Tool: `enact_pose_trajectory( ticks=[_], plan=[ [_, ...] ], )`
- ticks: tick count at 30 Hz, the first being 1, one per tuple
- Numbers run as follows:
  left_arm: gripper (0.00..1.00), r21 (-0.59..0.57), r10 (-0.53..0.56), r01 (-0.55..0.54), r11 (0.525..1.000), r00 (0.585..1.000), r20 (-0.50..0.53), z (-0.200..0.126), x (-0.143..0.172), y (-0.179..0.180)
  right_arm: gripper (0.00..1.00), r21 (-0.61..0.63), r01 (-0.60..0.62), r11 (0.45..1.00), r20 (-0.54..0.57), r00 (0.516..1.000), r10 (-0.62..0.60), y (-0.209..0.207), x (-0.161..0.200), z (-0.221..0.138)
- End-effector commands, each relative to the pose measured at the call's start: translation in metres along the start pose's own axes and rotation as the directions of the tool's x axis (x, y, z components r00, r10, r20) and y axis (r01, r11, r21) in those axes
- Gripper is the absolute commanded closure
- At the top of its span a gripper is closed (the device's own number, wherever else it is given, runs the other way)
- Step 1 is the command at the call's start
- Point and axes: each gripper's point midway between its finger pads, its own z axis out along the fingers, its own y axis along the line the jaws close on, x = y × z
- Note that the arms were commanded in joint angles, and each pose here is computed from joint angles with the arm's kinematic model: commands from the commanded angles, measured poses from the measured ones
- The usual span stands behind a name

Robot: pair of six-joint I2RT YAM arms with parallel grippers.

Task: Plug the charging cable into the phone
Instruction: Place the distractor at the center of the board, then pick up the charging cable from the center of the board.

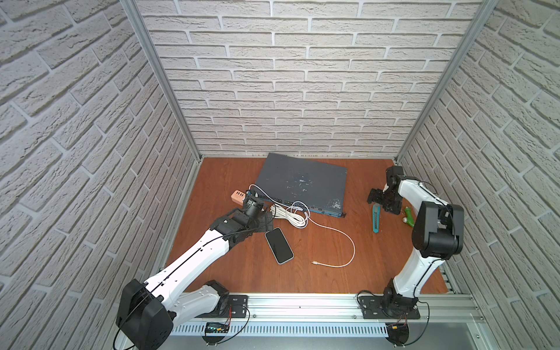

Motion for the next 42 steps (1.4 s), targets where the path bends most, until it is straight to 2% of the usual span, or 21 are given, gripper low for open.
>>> enact_pose_trajectory(
  ticks=[1, 8, 13, 18, 21, 25, 29, 33, 35, 42],
  plan=[
    [0.02, 0.020, -0.030, 0.029, 0.999, 0.998, 0.049, -0.004, -0.014, -0.001, 0.03, -0.080, 0.098, 0.992, 0.117, 0.989, -0.088, 0.030, -0.010, -0.068],
    [0.02, 0.089, -0.062, 0.056, 0.994, 0.996, 0.062, -0.006, -0.020, -0.012, 0.04, -0.174, 0.304, 0.937, 0.186, 0.944, -0.272, 0.090, 0.030, -0.127],
    [0.02, 0.148, -0.065, 0.061, 0.987, 0.998, 0.026, -0.004, -0.015, -0.023, 0.06, -0.264, 0.469, 0.843, 0.182, 0.882, -0.434, 0.135, 0.088, -0.149],
    [0.02, 0.166, -0.072, 0.074, 0.983, 0.997, -0.020, -0.003, -0.001, -0.024, 0.08, -0.347, 0.566, 0.748, 0.152, 0.821, -0.550, 0.154, 0.152, -0.155],
    [0.02, 0.158, -0.059, 0.067, 0.985, 0.997, -0.053, -0.003, 0.011, -0.023, 0.11, -0.364, 0.603, 0.710, 0.113, 0.785, -0.608, 0.156, 0.187, -0.147],
    [0.02, 0.137, -0.023, 0.032, 0.990, 0.997, -0.073, -0.004, 0.024, -0.023, 0.17, -0.343, 0.666, 0.663, 0.041, 0.715, -0.698, 0.151, 0.234, -0.127],
    [0.04, 0.123, -0.004, 0.014, 0.992, 0.997, -0.083, -0.002, 0.033, -0.024, 0.25, -0.393, 0.710, 0.584, 0.008, 0.637, -0.771, 0.152, 0.277, -0.111],
    [0.06, 0.124, -0.007, 0.018, 0.992, 0.996, -0.087, 0.000, 0.036, -0.024, 0.39, -0.426, 0.759, 0.492, -0.015, 0.538, -0.843, 0.152, 0.310, -0.102],
    [0.06, 0.132, -0.008, 0.020, 0.991, 0.996, -0.088, -0.001, 0.037, -0.025, 0.41, -0.469, 0.765, 0.441, -0.042, 0.480, -0.876, 0.153, 0.334, -0.095],
    [0.06, 0.154, -0.002, 0.015, 0.988, 0.997, -0.082, -0.007, 0.035, -0.029, 0.47, -0.356, 0.841, 0.409, -0.135, 0.387, -0.912, 0.138, 0.356, -0.053]
  ],
)
